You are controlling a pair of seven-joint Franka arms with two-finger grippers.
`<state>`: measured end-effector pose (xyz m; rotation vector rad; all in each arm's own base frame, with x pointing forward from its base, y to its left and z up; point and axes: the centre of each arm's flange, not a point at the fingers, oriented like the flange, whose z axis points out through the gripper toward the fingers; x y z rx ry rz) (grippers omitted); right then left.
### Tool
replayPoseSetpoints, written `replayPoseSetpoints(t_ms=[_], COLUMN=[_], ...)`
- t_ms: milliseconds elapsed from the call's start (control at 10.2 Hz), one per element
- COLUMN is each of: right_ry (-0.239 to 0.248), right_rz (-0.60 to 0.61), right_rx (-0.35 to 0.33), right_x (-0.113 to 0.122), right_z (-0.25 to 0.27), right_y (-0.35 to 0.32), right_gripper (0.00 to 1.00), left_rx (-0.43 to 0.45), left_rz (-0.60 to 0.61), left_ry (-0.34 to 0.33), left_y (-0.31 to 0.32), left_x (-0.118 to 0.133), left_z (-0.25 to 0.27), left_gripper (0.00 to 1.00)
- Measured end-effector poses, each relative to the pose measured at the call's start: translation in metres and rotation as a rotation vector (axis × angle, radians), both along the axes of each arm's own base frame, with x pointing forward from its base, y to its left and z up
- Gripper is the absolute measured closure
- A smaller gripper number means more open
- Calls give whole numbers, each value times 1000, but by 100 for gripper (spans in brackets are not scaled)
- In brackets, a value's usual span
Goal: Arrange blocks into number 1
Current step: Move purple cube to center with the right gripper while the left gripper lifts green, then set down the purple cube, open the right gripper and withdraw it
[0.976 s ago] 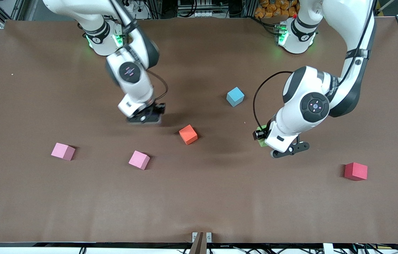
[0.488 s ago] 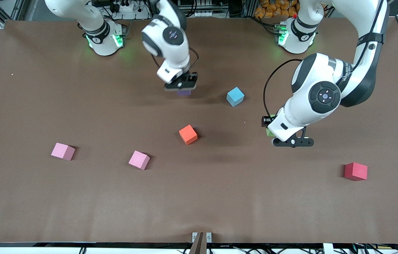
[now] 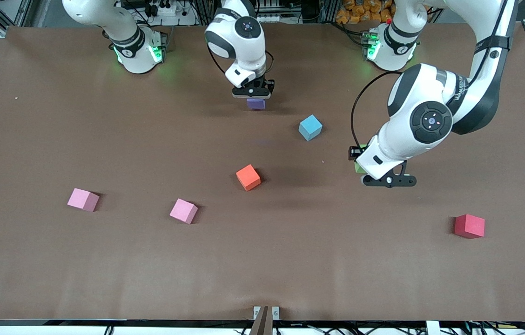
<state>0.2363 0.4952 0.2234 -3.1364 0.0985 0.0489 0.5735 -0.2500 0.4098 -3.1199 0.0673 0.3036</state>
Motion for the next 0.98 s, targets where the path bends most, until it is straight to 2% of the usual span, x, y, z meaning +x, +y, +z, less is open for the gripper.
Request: replayPoseSetpoints(t_ms=[391, 683, 781, 976], right_ry=[5, 7, 9, 12], right_rz=[19, 24, 27, 29], right_rx=[-15, -19, -22, -32], right_x=[-13, -16, -17, -23], right_z=[-16, -18, -20, -25], right_y=[4, 5, 5, 6], right_gripper=[41, 41, 30, 3], left_rx=[1, 11, 13, 14], left_rz=[-71, -65, -65, -64], left_ry=[40, 78, 83, 90], left_y=[-41, -84, -88, -89], left_x=[-36, -67, -70, -71], left_z=[-11, -24, -27, -30], left_gripper=[40, 40, 40, 40])
